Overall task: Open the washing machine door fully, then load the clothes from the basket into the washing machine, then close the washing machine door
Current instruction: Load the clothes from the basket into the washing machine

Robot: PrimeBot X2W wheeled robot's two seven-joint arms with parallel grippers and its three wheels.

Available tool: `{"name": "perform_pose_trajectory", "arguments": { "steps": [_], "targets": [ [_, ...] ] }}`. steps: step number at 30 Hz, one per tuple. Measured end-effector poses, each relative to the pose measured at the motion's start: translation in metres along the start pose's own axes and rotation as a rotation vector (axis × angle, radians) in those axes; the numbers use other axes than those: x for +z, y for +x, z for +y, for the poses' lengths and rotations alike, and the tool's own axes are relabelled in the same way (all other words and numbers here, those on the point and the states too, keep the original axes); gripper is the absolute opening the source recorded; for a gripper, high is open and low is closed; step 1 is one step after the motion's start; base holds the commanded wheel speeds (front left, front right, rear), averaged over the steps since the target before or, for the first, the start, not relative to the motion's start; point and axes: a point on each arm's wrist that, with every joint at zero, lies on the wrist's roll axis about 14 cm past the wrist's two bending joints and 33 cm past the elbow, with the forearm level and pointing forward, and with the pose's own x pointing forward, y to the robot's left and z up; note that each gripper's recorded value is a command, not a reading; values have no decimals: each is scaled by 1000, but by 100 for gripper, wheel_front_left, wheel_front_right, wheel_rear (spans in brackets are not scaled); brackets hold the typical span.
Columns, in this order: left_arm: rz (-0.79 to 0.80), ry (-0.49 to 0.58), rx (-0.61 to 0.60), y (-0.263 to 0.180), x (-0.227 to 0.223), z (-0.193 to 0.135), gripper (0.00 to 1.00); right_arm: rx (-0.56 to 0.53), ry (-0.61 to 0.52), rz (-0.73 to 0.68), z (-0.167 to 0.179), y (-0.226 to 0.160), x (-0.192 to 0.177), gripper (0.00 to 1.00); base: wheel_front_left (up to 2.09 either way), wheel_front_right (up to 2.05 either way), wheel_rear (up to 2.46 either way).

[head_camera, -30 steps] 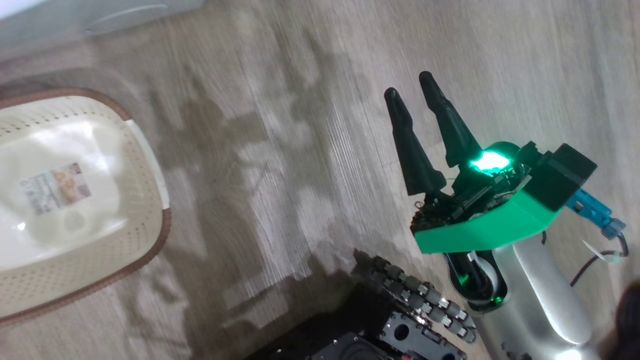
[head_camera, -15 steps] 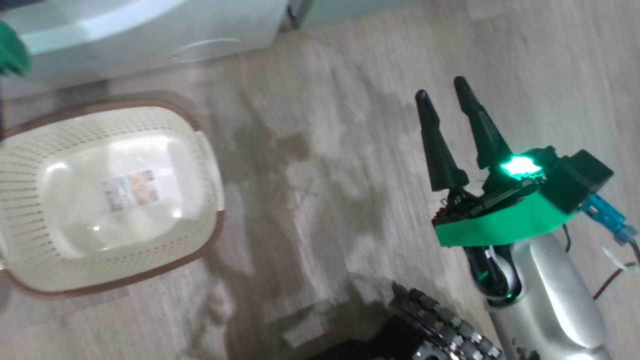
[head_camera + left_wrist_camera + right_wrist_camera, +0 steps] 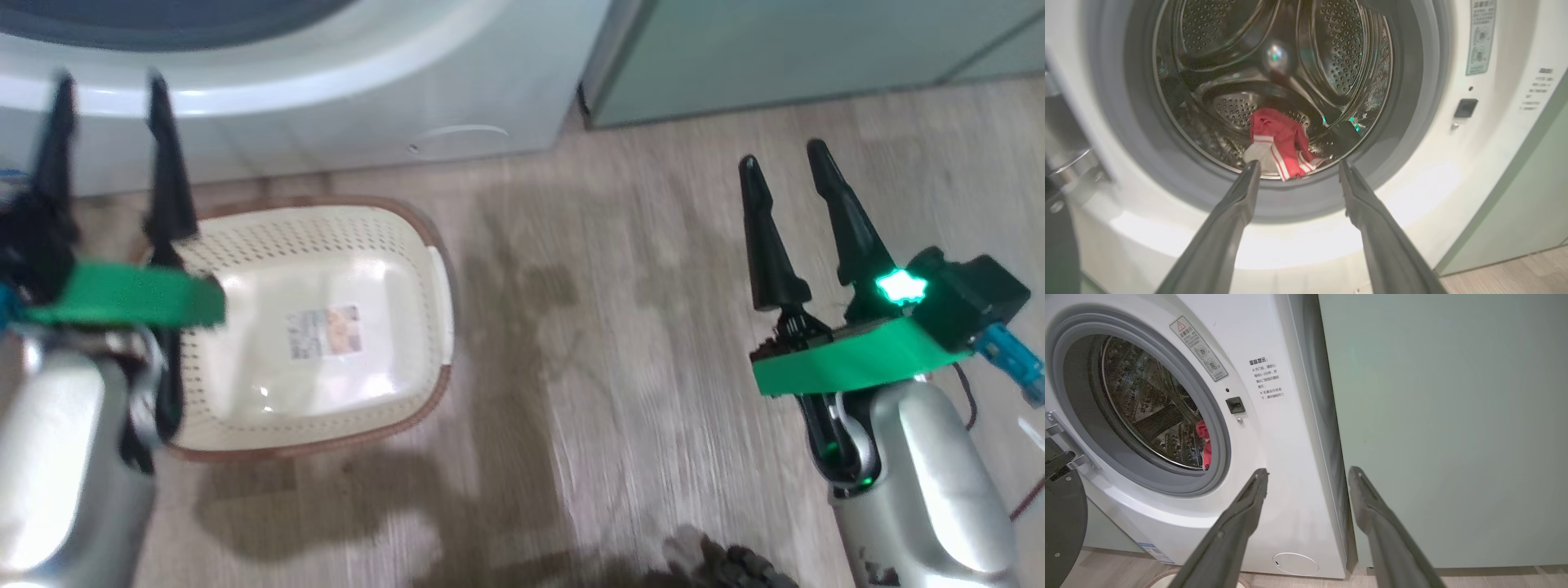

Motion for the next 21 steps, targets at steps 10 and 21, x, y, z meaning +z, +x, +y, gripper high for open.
{"name": "perform_pose_trajectory", "arguments": {
  "steps": [10,21],
  "targets": [
    [41,2,87,-70,18,18,100,23,-30,-14,12,-17,14,100,0,0,0],
    [12,30,113,-113,43,18,100,28,-38,3,18,-51,24,100,0,0,0]
  ]
}}
